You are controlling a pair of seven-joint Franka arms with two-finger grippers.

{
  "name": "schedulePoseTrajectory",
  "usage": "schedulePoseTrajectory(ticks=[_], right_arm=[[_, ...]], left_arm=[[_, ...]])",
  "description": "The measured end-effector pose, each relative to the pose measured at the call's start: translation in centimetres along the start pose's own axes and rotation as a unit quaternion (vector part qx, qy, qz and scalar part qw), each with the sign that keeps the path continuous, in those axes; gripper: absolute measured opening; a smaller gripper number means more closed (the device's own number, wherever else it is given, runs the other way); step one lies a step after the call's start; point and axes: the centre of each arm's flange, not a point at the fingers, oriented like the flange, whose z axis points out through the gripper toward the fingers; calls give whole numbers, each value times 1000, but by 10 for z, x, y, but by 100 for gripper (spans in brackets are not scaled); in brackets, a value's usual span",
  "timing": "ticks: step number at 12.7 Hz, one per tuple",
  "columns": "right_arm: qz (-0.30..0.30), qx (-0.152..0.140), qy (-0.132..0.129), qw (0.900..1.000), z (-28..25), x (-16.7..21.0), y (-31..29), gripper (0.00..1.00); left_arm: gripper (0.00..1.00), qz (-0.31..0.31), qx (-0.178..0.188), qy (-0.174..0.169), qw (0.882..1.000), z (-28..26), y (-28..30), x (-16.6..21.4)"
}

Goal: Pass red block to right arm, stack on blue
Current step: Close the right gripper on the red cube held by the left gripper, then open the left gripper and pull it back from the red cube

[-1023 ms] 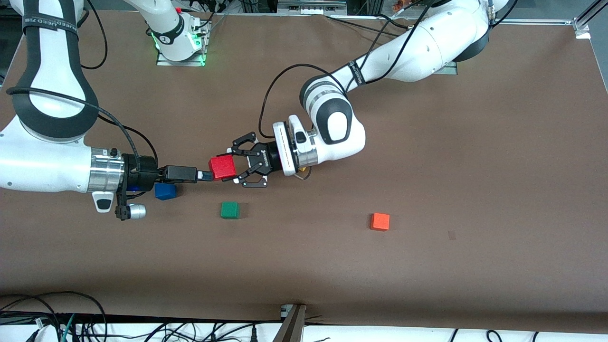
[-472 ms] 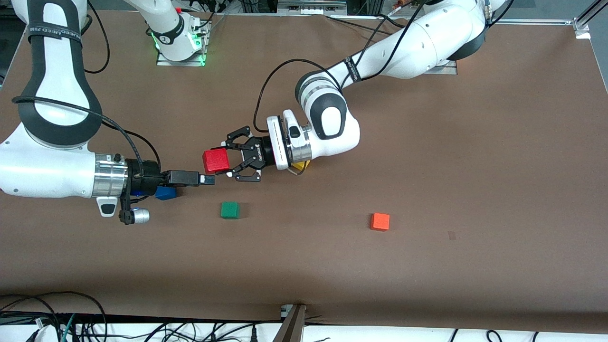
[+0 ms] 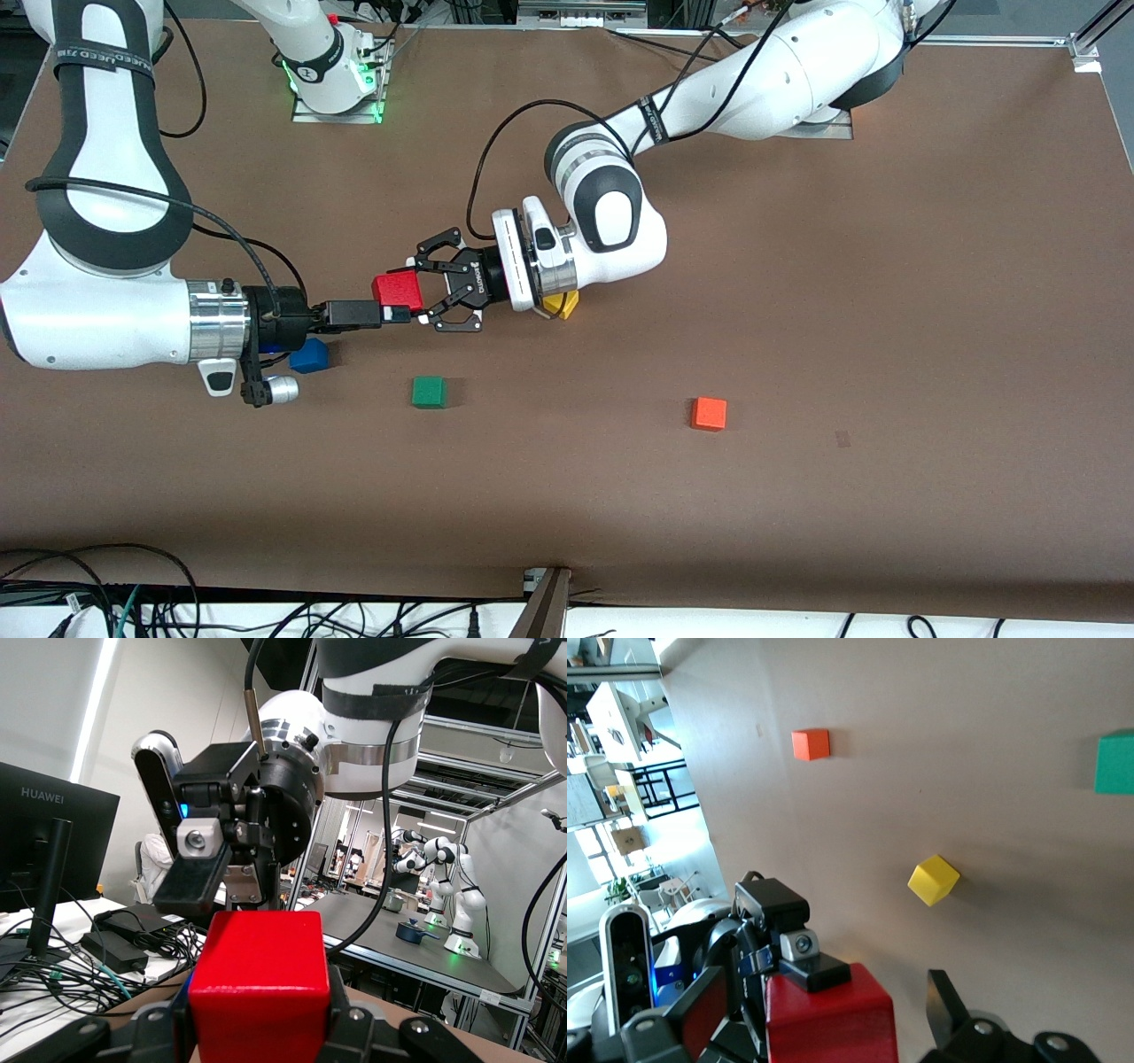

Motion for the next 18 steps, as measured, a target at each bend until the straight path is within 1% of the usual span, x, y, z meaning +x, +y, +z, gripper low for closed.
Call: schedulePoseTrajectory(ticks=[2,4,5,6,7,8,17,18], right_arm=[[0,0,-13,1000,1,-3,1,100],[-5,2,-19,1000,-5,-4,6,96],[-16,3,-18,1000,-9,-4,10,95],[-23,7,-19,1000,-14,-4,14,81],[-26,16,-20,999,-18,-4,15,68],[-29,22,-21,999,-21,-4,15,56],[-29,23,-22,999,-21,-4,16,56],[-29,23,-22,999,-21,-4,16,56]], left_arm=[[56,0,0,-1,1000,1,1,-1],[56,-1,0,-1,1000,1,1,-1],[56,-1,0,-1,1000,1,2,-1],[56,-1,0,-1,1000,1,2,-1],[56,-1,0,-2,1000,1,2,-1],[56,-3,0,-3,1000,2,3,-2],[56,-8,1,-1,1000,2,4,-2],[63,-20,5,3,1000,2,4,-2]])
